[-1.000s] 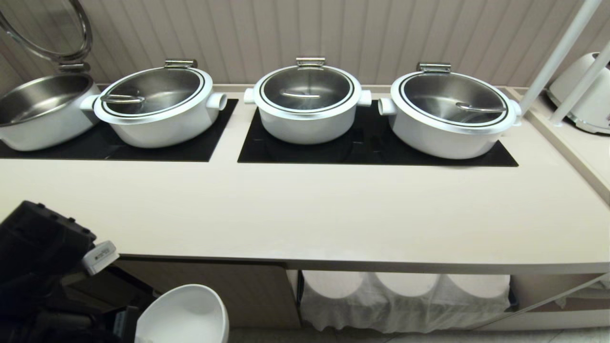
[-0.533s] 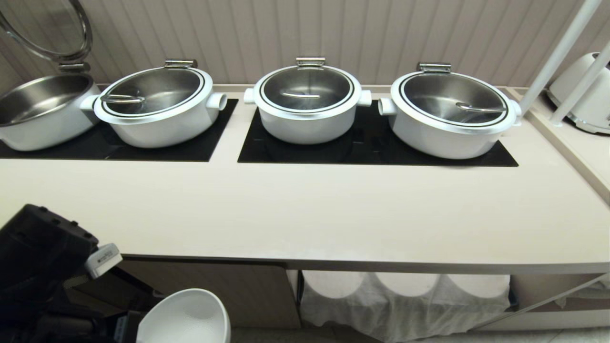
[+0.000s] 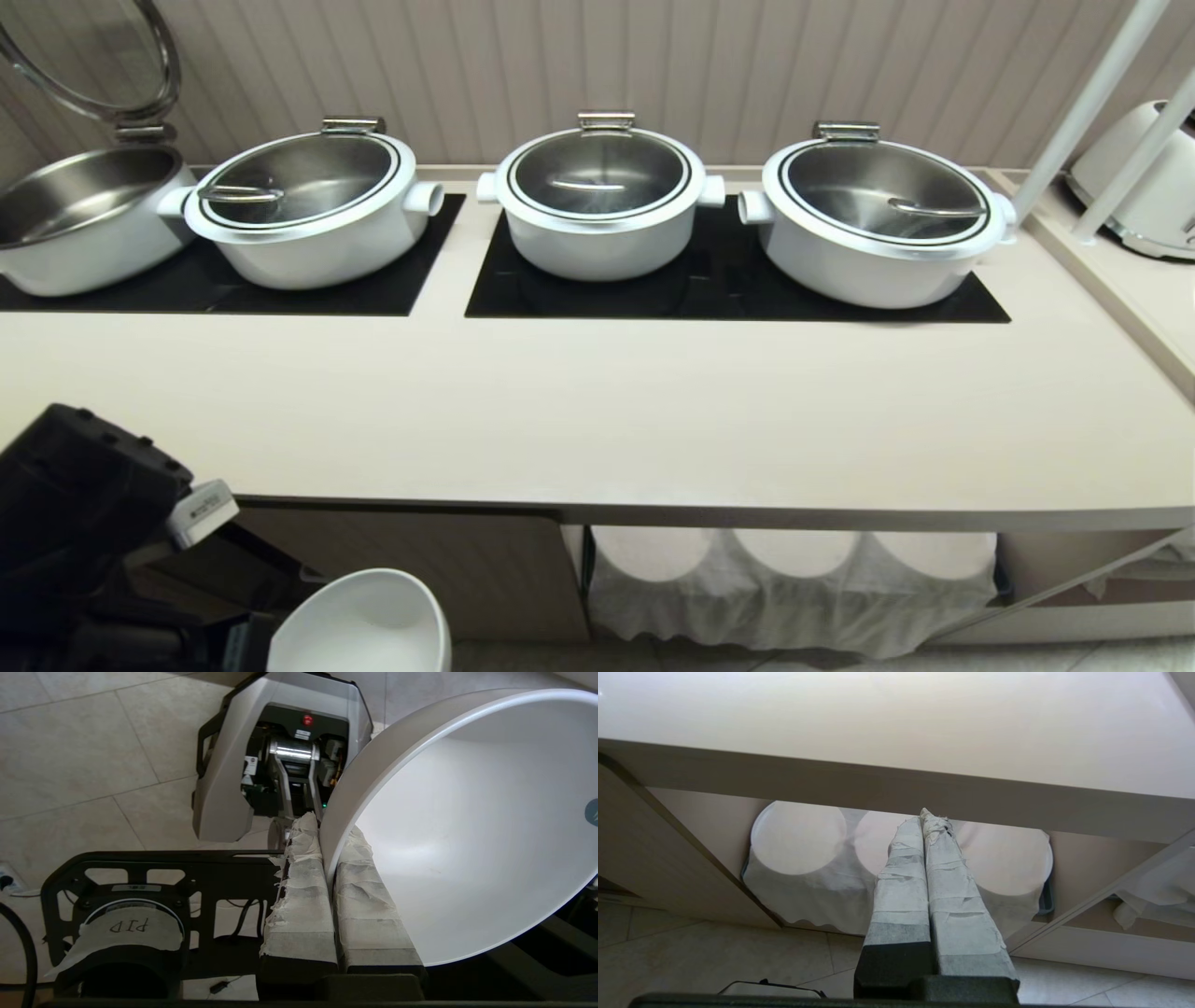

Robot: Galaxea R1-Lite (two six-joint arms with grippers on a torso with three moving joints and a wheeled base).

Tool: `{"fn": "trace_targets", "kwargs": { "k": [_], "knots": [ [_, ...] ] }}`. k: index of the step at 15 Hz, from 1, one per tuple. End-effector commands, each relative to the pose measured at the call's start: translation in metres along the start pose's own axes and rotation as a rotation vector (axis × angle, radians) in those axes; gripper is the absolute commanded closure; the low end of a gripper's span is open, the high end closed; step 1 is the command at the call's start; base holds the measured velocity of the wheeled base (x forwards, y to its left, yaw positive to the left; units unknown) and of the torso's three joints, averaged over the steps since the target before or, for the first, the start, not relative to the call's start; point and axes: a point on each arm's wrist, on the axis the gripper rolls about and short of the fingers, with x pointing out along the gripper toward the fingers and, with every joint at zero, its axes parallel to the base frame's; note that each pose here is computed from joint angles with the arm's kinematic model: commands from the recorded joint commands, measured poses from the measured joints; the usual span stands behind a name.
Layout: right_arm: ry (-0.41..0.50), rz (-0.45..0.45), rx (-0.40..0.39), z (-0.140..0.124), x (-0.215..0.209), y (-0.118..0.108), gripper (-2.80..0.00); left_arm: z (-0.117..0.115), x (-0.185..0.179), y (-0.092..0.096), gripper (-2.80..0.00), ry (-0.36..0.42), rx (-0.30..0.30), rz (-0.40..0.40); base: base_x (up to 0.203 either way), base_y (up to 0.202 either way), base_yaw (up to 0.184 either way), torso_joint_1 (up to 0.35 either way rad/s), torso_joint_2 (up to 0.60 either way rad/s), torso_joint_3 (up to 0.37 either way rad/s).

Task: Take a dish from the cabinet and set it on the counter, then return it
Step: Put it back into the cabinet

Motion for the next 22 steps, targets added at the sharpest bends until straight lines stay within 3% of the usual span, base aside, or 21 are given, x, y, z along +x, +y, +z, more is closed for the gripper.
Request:
{"fn": "trace_targets", "kwargs": {
  "k": [1, 22],
  "knots": [
    [0.000, 0.001, -0.001, 0.0000, 0.0000, 0.0000, 0.00, -0.0003, -0.0004, 0.0004, 0.00, 0.000, -0.006, 0.001, -0.004, 0.091, 0.008, -0.001, 0.00, -0.001],
    [0.000, 0.000, -0.001, 0.0000, 0.0000, 0.0000, 0.00, -0.0005, -0.0003, 0.0011, 0.00, 0.002, -0.010, 0.000, 0.000, 0.194, -0.001, 0.003, 0.00, 0.003]
  ]
}}
